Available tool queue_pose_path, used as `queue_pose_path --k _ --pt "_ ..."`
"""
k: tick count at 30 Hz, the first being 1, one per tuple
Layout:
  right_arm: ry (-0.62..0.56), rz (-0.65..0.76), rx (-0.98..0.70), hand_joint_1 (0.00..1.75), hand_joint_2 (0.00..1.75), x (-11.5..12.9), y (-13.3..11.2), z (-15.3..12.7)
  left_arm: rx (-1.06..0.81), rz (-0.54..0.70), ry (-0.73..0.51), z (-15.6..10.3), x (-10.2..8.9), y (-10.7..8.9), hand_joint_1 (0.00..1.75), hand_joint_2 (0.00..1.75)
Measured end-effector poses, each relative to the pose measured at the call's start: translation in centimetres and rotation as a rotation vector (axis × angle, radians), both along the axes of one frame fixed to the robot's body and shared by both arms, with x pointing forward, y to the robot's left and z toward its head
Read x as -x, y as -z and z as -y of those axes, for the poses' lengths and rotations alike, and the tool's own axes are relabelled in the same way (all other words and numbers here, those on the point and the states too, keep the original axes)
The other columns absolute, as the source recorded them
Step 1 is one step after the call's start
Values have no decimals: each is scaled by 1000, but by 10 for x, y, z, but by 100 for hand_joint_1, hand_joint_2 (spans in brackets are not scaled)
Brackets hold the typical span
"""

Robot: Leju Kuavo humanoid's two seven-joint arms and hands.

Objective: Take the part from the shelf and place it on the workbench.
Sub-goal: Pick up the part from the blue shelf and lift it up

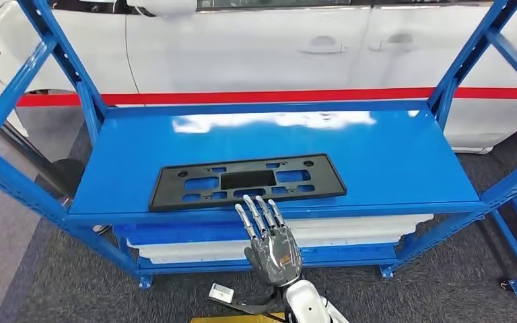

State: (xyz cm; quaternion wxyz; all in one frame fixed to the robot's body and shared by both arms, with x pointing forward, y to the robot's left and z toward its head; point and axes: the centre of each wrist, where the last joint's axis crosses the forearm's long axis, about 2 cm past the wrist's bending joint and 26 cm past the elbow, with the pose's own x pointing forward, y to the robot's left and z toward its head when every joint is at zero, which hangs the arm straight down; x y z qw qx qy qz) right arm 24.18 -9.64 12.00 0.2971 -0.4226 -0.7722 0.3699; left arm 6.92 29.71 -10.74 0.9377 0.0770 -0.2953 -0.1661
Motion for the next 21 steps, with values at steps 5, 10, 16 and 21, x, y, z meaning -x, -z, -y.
queue_pose_path --k 5,10,16,21 --pt "15 10 -22 0 175 -5 -6 -1 -5 4 11 -1 -3 0 0 0" --pt "25 7 -25 0 175 -7 -6 0 -8 1 12 -2 -2 0 0 0" --pt "24 8 -28 0 175 -9 -8 -1 -10 5 14 -3 -4 -1 0 0" --pt "35 -3 -31 0 175 -13 -6 1 -10 7 19 -3 -7 -1 0 0"
